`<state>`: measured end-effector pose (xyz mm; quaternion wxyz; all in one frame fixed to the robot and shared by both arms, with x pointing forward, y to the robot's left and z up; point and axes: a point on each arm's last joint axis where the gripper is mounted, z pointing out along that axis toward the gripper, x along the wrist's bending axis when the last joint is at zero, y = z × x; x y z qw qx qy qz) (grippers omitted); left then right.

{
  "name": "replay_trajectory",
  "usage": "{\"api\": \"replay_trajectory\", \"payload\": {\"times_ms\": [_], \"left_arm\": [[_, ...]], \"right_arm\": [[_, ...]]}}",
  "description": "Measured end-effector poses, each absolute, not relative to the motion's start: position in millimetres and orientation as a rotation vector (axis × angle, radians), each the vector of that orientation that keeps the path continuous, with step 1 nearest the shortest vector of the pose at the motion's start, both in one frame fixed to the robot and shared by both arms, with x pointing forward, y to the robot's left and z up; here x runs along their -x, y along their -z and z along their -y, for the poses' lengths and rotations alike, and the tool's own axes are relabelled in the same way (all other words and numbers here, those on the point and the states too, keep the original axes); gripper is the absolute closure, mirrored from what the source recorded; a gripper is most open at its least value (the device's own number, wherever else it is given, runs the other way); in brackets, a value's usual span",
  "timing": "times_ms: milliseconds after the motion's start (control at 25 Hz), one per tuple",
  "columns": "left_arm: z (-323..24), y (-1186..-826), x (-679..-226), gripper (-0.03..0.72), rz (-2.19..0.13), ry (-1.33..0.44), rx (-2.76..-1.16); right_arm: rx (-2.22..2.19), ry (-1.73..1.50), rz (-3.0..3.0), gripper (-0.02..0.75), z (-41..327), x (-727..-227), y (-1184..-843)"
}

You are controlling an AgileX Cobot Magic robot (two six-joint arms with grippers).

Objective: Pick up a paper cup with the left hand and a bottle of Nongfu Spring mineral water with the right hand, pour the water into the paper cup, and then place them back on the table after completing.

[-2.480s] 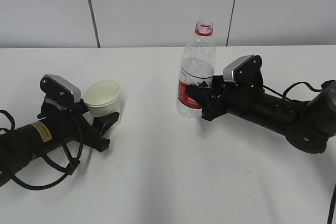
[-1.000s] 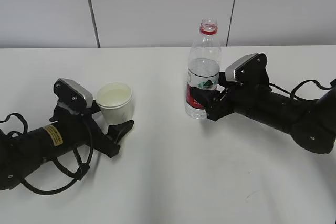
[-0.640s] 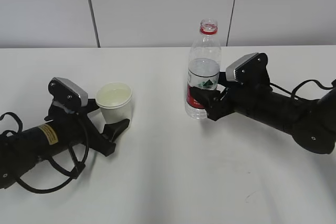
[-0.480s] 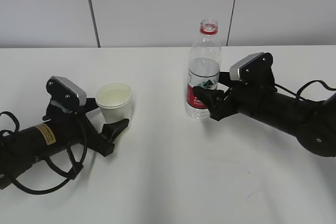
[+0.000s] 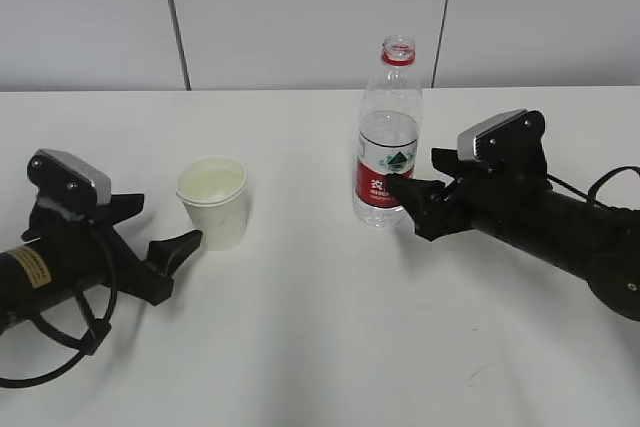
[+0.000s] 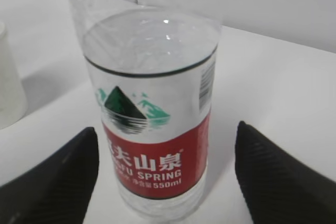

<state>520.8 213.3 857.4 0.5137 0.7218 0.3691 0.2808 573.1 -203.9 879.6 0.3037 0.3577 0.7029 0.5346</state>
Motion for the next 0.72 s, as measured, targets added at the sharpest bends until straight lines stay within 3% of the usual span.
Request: {"api": "replay_trajectory", "payload": {"times_ms": [360, 720], "left_arm": [[-226, -866, -515, 0.104, -0.934, -0.715, -1.710], [-239, -872, -521, 0.104, -1.039, -0.800, -1.638]], "right_arm": [[-1.026, -1.380, -1.826, 0.143, 210, -569, -876], [-1.118, -1.315, -1.740, 0.143, 239, -575, -876]]}}
